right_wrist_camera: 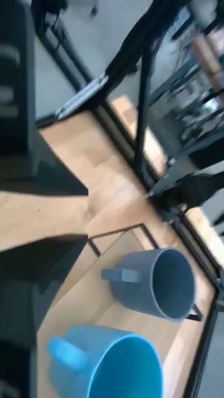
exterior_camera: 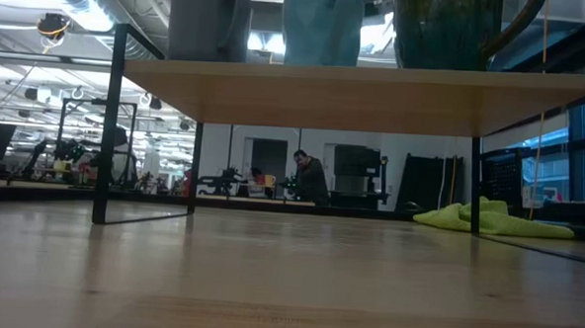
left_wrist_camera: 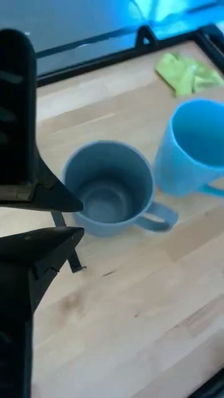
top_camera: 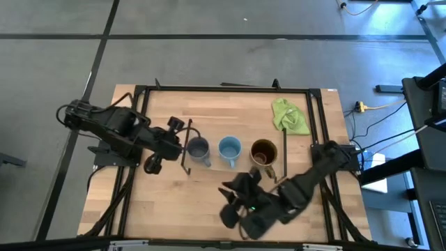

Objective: Stack small to large cups/mugs on shelf
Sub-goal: Put the gray mug on the shelf

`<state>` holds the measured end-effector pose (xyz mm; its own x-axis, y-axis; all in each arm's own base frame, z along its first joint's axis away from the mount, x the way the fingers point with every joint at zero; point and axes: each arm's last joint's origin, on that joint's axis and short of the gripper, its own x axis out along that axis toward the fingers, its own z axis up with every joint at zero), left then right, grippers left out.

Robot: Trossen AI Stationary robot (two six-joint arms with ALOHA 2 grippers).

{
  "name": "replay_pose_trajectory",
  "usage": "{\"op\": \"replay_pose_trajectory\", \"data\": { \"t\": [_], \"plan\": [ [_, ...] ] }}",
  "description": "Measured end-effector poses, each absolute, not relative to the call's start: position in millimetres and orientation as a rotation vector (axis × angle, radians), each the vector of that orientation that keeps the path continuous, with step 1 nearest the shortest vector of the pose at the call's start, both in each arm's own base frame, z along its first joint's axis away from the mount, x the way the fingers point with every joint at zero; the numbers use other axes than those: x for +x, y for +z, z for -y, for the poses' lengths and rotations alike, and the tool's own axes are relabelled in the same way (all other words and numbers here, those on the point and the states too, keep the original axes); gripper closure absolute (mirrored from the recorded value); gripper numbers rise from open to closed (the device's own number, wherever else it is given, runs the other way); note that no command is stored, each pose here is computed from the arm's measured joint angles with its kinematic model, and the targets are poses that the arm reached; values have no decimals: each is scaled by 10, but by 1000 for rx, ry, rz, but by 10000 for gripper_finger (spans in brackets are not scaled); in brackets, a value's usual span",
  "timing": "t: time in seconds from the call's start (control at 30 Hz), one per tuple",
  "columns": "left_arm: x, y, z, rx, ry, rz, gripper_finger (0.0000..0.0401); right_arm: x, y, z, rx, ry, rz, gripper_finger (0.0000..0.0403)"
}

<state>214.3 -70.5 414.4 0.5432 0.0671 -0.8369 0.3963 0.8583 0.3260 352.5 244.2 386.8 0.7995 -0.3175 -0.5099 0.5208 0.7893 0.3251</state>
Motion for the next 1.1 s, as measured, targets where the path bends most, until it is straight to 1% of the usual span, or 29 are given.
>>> {"op": "replay_pose_trajectory", "data": {
  "t": [0.13, 0.2, 0.33, 0.43, 0.57, 0.63, 0.87, 1.1],
  "plan": [
    [2057, 4064, 676, 463, -146, -992, 356, 3644, 3759, -2345, 507, -522, -475, 376],
    [2018, 3947, 664, 441, -114, -982, 356, 3664, 3741, -2338, 518, -545, -454, 394],
    [1875, 3702, 628, 402, -28, -971, 356, 3678, 3769, -2320, 561, -596, -370, 397],
    [1800, 3598, 617, 353, 2, -904, 356, 3755, 3725, -2263, 605, -632, -346, 399],
    [1746, 3597, 599, 298, 32, -817, 356, 3974, 3529, -2190, 656, -649, -385, 400],
    [1718, 3588, 578, 300, 68, -829, 356, 4066, 3448, -2132, 691, -664, -402, 400],
    [1698, 3573, 565, 267, 107, -845, 356, 4182, 3376, -1860, 728, -767, -398, 401],
    [1712, 3486, 569, 269, 113, -863, 356, 4295, 3291, -1659, 771, -780, -490, 402]
  ]
}}
